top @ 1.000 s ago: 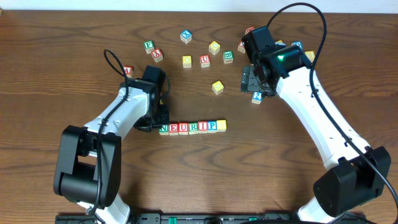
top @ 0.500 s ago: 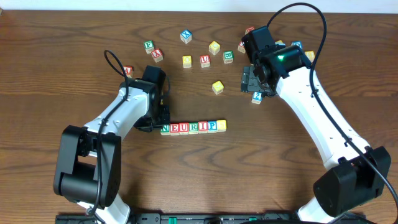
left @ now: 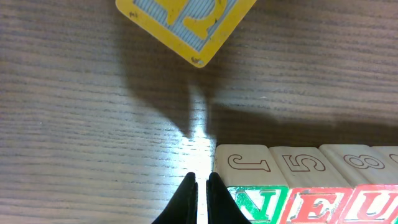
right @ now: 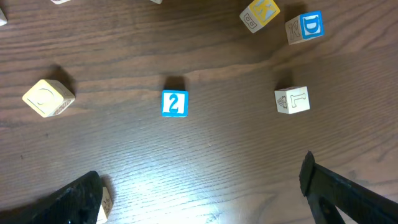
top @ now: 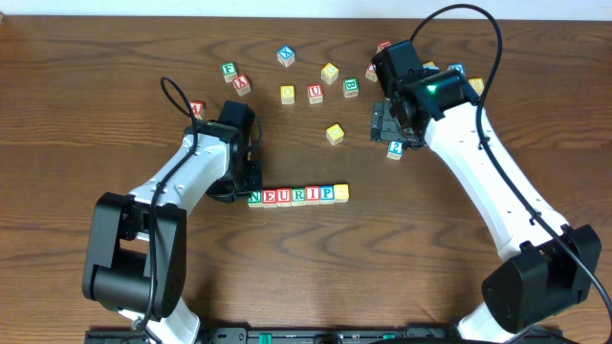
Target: Spell out NEURIPS
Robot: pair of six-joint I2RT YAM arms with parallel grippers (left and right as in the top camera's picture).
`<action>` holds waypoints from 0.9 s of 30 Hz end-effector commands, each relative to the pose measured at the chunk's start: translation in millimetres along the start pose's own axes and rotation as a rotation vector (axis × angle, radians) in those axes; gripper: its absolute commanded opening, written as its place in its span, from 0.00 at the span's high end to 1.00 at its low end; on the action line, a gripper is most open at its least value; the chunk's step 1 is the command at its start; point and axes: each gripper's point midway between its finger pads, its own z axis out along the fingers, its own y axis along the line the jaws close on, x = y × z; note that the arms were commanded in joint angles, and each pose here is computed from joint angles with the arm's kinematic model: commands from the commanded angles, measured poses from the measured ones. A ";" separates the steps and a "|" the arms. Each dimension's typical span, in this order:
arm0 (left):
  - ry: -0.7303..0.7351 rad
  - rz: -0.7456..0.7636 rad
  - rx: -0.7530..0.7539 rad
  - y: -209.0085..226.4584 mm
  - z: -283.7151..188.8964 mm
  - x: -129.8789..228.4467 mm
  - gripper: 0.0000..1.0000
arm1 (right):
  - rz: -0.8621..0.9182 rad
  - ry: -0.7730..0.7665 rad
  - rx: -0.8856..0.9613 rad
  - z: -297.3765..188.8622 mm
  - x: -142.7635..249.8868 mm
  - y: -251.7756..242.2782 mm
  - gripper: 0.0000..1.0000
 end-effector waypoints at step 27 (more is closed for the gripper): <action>-0.110 -0.036 -0.059 28.3 -15.7 -29.2 0.36 | -0.008 -0.072 -0.002 -13.2 -16.0 -1.8 0.03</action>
